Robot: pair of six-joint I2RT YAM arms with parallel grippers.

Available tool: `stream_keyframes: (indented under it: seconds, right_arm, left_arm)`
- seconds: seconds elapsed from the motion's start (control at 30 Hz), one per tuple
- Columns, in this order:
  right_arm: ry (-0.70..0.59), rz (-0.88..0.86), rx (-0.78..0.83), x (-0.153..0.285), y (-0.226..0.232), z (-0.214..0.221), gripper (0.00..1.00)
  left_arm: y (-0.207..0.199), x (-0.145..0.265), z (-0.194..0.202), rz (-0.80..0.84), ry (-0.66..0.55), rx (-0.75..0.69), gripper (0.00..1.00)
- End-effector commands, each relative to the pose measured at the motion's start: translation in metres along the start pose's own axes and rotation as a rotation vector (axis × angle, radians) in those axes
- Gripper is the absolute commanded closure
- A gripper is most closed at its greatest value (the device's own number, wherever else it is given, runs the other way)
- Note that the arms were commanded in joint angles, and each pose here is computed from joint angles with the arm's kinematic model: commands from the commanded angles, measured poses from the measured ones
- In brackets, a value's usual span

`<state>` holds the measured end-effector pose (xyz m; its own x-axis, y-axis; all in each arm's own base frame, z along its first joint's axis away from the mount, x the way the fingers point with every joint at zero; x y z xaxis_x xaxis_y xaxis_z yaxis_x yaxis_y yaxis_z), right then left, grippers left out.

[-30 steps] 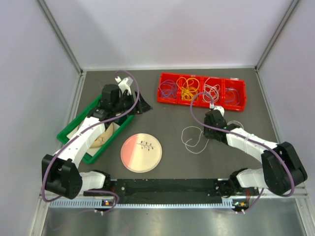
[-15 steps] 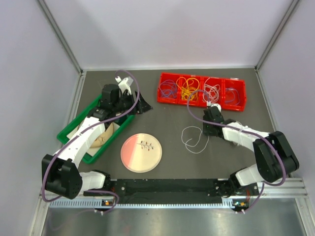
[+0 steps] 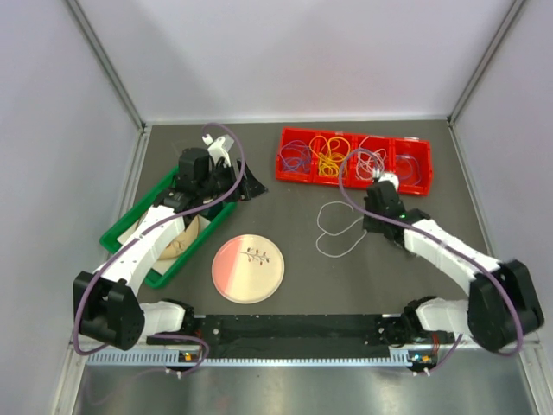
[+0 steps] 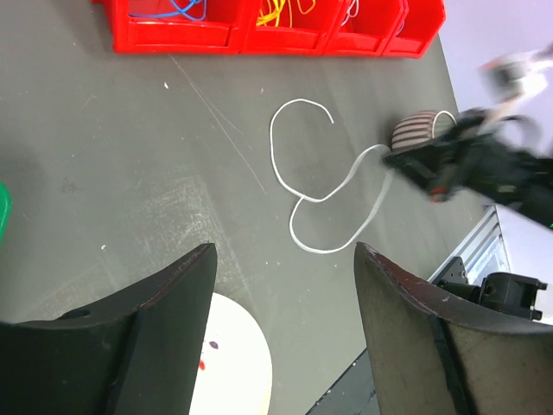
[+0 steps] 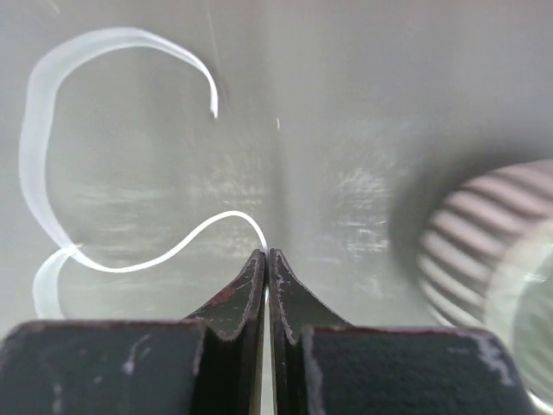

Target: Untangle the cables

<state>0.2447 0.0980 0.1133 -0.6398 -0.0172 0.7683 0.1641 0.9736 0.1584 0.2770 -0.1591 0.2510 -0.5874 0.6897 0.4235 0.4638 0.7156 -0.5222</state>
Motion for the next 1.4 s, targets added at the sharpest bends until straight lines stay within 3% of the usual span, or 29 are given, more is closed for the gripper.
stream_keyframes:
  seconds: [0.0,0.27,0.43,0.83,1.37]
  right_arm:
    - [-0.271,-0.037,-0.038,0.066,0.008,-0.072,1.0]
    - [-0.557,-0.022,-0.032,0.166,0.006,-0.153,1.0]
    - [-0.65,0.031,-0.053,0.187,0.003,-0.194,1.0]
    - [-0.662,0.165,-0.017,0.15,0.001,-0.249,1.0]
    - [-0.6,0.208,-0.004,0.088,-0.003,-0.272,1.0]
  left_arm:
    - [-0.008,0.002,-0.014,0.033,-0.057,-0.048,0.3]
    - [-0.008,0.001,-0.013,0.041,-0.056,-0.043,0.3]
    - [-0.008,0.002,-0.012,0.043,-0.058,-0.043,0.3]
    - [-0.008,0.004,-0.012,0.036,-0.06,-0.054,0.3]
    - [-0.006,0.003,-0.015,0.013,-0.058,-0.062,0.3]
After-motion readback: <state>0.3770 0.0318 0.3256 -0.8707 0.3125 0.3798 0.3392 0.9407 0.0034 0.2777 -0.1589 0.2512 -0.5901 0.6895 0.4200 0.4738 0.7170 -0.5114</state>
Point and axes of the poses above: each gripper's point midway between its finger pads, its own x axis back along the fingers, its own y axis along the line the jaws close on, z = x × y, the point moved 7 cm from there along x, back along the fingers, and after that the axes turned 8 degrees about -x, right-handed, at the moved point
